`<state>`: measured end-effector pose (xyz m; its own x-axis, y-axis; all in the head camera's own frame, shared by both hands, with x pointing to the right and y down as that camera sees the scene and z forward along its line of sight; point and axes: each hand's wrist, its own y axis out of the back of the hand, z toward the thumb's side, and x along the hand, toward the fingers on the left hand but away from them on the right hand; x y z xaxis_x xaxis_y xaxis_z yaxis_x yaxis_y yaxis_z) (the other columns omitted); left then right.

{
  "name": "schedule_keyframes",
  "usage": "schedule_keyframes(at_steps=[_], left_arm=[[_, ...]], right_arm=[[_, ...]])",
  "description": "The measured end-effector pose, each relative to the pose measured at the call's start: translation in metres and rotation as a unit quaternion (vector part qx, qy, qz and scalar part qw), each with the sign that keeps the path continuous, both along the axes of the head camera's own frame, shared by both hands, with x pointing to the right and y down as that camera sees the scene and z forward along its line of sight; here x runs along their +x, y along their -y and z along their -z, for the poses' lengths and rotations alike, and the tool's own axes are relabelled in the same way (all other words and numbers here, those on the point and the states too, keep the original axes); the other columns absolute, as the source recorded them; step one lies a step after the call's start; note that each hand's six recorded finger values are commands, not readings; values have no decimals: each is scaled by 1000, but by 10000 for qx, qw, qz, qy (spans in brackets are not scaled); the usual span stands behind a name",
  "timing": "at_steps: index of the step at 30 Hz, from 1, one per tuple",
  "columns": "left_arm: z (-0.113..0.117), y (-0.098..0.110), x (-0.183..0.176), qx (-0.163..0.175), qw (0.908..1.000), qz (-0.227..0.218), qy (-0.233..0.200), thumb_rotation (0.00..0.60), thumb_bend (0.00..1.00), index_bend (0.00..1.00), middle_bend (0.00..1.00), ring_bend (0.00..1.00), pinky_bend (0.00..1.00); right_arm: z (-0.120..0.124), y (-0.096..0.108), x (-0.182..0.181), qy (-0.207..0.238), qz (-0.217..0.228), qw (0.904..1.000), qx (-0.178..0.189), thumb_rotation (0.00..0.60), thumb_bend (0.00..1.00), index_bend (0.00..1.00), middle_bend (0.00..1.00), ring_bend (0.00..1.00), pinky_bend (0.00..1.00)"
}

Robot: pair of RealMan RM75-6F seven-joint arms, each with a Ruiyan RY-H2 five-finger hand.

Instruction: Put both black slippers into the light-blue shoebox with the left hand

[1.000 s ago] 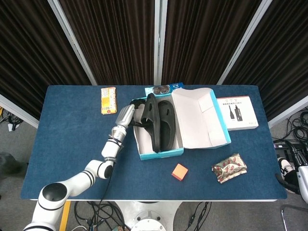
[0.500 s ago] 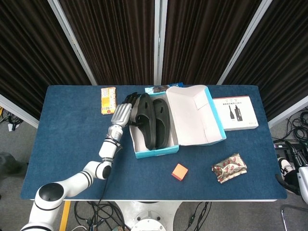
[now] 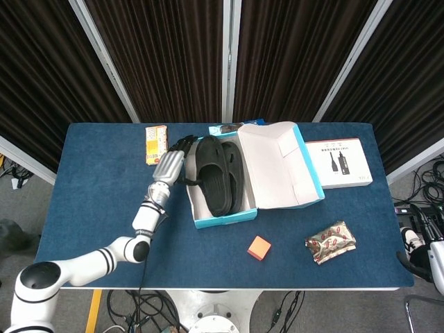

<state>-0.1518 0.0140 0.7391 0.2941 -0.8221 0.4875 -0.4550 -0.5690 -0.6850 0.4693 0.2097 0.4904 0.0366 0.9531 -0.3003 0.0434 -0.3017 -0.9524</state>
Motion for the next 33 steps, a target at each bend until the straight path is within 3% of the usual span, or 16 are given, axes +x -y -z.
schedule_keyframes(at_steps=[6,11,14,15,19,22,25,29,33], left_arm=[[17,3,-24,-82,9999,-62,110,600,0,45,0,0,148],[43,4,-33,-51,9998,-170,-36,600,32,196,73,54,206],[57,5,-27,161,9992,-333,-179,600,245,273,186,76,217],[62,5,-25,241,9986,-406,-221,600,364,294,218,76,217],[82,7,-4,529,9938,-813,-544,600,619,328,260,77,206],[95,6,22,646,9869,-1266,-768,595,652,333,278,76,168],[100,3,50,648,9786,-1786,-783,524,656,334,280,76,143],[96,-4,83,563,9671,-2401,-619,461,656,332,280,76,128],[87,-8,106,479,9596,-2744,-403,445,655,331,280,76,126]], right_arm=[[-1,0,-1,18,13,10000,-15,600,100,59,178,0,57],[-2,0,-2,27,42,10000,-8,600,100,59,178,0,57],[-3,0,-3,40,62,10000,-27,600,100,59,178,0,57],[-4,0,-4,45,71,10000,-32,600,100,59,178,0,57],[-4,0,-3,41,65,10000,-27,600,100,59,178,0,57],[-3,0,-2,30,42,10000,-23,600,100,59,178,0,57],[-3,-1,-1,20,21,10000,-26,600,100,59,179,0,57],[-3,-2,1,16,-12,10000,-37,600,99,59,179,0,57],[-4,-2,3,18,-32,10000,-55,600,100,59,179,0,57]])
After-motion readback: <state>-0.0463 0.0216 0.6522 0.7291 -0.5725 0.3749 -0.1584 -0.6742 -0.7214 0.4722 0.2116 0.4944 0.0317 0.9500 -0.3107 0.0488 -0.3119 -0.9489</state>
